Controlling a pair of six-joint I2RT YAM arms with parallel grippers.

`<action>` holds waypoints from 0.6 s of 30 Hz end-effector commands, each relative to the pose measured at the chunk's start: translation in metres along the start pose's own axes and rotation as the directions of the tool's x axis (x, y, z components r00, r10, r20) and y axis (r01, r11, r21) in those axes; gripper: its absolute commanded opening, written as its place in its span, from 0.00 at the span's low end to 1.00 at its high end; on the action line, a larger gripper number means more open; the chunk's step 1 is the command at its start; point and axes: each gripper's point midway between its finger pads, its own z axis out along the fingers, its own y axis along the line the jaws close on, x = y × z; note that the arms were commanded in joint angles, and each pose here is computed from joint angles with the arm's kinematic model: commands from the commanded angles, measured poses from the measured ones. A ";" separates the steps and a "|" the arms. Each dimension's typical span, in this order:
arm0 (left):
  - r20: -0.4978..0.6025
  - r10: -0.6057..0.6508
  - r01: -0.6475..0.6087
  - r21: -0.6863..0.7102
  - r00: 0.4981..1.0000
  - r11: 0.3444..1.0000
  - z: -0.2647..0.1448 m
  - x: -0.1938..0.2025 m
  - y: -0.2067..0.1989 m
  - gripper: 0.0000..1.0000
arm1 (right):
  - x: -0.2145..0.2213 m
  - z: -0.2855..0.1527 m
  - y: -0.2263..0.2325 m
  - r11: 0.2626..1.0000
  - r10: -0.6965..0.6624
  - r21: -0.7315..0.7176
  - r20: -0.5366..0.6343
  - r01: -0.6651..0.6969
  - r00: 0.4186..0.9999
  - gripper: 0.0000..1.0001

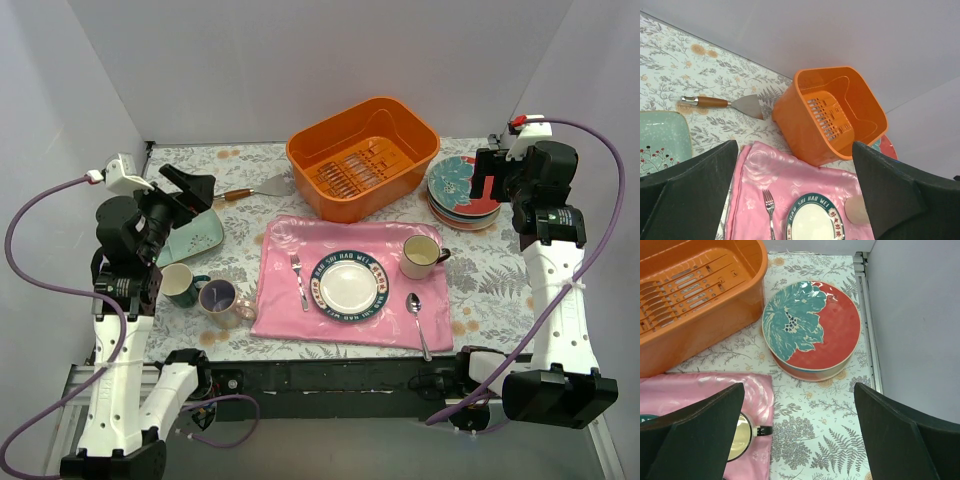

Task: Place the mixed dishes into the plastic bin
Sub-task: Pick up the plate at the center of the board.

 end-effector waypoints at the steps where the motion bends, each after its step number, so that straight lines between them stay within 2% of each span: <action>1: 0.016 -0.012 0.011 0.054 1.000 0.998 -0.011 -0.011 -0.017 0.98 | -0.034 -0.016 -0.004 1.000 0.020 0.017 0.104 -0.022 0.994 0.99; 5: -0.002 -0.022 0.022 0.072 1.000 0.997 -0.007 -0.007 -0.020 0.98 | -0.039 -0.020 -0.004 1.000 -0.010 0.018 0.129 0.007 0.992 0.98; 9: -0.022 -0.027 0.029 0.088 0.999 0.996 -0.001 -0.003 -0.021 0.98 | -0.034 -0.019 0.014 0.994 -0.058 -0.083 0.169 0.073 0.984 0.99; 12: -0.034 -0.030 0.033 0.098 0.999 0.995 0.001 0.001 -0.022 0.98 | -0.017 -0.026 0.051 0.919 -0.216 -0.290 0.200 0.268 0.956 0.99; 13: -0.037 -0.033 0.036 0.102 0.999 0.994 0.002 0.002 -0.022 0.98 | -0.013 -0.032 0.070 0.838 -0.292 -0.396 0.255 0.375 0.922 0.98; 16: -0.059 -0.054 0.060 0.107 0.997 0.992 0.003 0.008 -0.022 0.98 | 0.005 -0.040 0.088 0.754 -0.334 -0.514 0.238 0.410 0.912 0.98; 17: -0.065 -0.060 0.067 0.108 0.996 0.992 0.003 0.010 -0.021 0.98 | 0.007 -0.039 0.087 0.727 -0.382 -0.509 0.257 0.461 0.888 0.99; 18: -0.077 -0.072 0.080 0.104 0.994 0.991 0.004 0.016 -0.019 0.98 | 0.009 -0.038 0.085 0.737 -0.382 -0.505 0.238 0.449 0.893 0.99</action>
